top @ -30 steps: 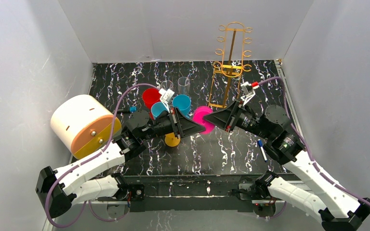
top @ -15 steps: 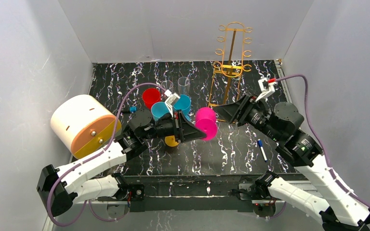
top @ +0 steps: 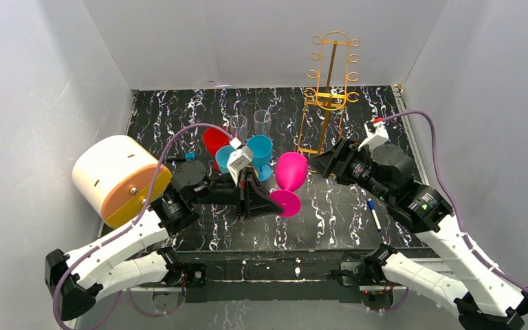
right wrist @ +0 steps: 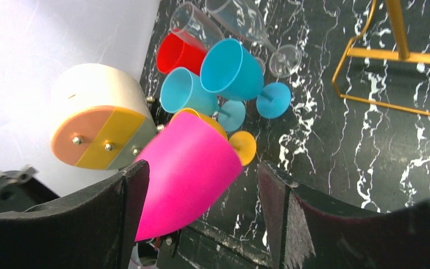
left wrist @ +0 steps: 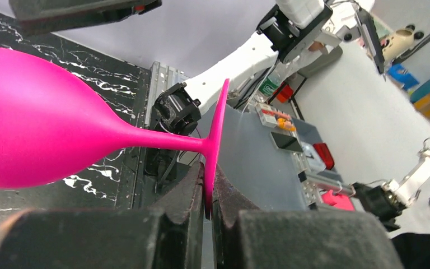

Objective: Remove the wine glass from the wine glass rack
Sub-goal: Place the wine glass at the center of the board.

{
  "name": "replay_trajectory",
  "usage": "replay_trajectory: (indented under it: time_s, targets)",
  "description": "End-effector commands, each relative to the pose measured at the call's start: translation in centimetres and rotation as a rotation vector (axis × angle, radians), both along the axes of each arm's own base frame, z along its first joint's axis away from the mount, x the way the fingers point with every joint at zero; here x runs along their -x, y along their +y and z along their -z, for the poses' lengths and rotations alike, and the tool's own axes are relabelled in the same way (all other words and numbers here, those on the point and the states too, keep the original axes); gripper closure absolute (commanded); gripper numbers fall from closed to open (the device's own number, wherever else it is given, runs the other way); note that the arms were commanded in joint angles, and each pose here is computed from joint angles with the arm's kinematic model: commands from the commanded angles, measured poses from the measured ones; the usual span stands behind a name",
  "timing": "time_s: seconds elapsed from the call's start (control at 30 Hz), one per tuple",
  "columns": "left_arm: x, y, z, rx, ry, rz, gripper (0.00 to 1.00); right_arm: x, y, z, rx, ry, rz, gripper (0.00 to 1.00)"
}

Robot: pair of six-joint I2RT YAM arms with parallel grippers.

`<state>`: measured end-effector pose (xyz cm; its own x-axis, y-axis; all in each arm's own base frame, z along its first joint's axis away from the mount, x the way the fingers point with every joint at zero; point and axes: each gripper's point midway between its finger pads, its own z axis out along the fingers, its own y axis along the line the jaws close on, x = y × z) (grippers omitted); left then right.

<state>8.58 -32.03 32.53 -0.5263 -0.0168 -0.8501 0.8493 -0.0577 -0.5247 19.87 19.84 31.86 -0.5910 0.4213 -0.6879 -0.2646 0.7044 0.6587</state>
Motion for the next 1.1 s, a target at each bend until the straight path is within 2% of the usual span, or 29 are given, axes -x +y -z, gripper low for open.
replay_trajectory:
  time_s: [0.0, 0.17, 0.3, 0.43, 0.57, 0.63, 0.83, 1.07]
  targets:
    - [1.5, 0.6, 0.5, -0.017, -0.11, 0.089, 1.0, 0.8, 0.9, -0.4, -0.056, 0.006, -0.068, 0.2]
    - [1.7, 1.2, 2.7, -0.102, -0.155, 0.107, 1.0, 0.3, 1.6, 0.1, -0.124, 0.049, -0.168, 0.19]
    - [1.5, 2.0, 4.2, -0.144, -0.207, 0.085, 1.0, -1.1, 0.1, 0.6, -0.273, 0.089, -0.282, 0.19]
    - [2.2, 2.8, 4.4, -0.117, -0.336, 0.121, 1.0, -0.2, -1.1, -0.8, -0.445, 0.02, -0.462, 0.18]
    - [2.5, 3.5, 4.4, -0.084, -0.472, 0.134, 1.0, 0.2, -1.2, -1.3, -0.395, -0.047, -0.52, 0.15]
    - [3.3, 3.8, 4.7, -0.052, -0.565, 0.192, 1.0, 0.8, -1.0, -1.4, -0.38, -0.07, -0.569, 0.13]
    - [2.8, 3.6, 6.1, -0.072, -0.649, 0.212, 1.0, 1.8, -0.7, -1.5, -0.398, -0.087, -0.66, 0.12]
    - [2.8, 3.0, 5.8, -0.039, -0.732, 0.26, 1.0, 2.2, 0.0, -2.3, -0.395, -0.092, -0.731, 0.26]
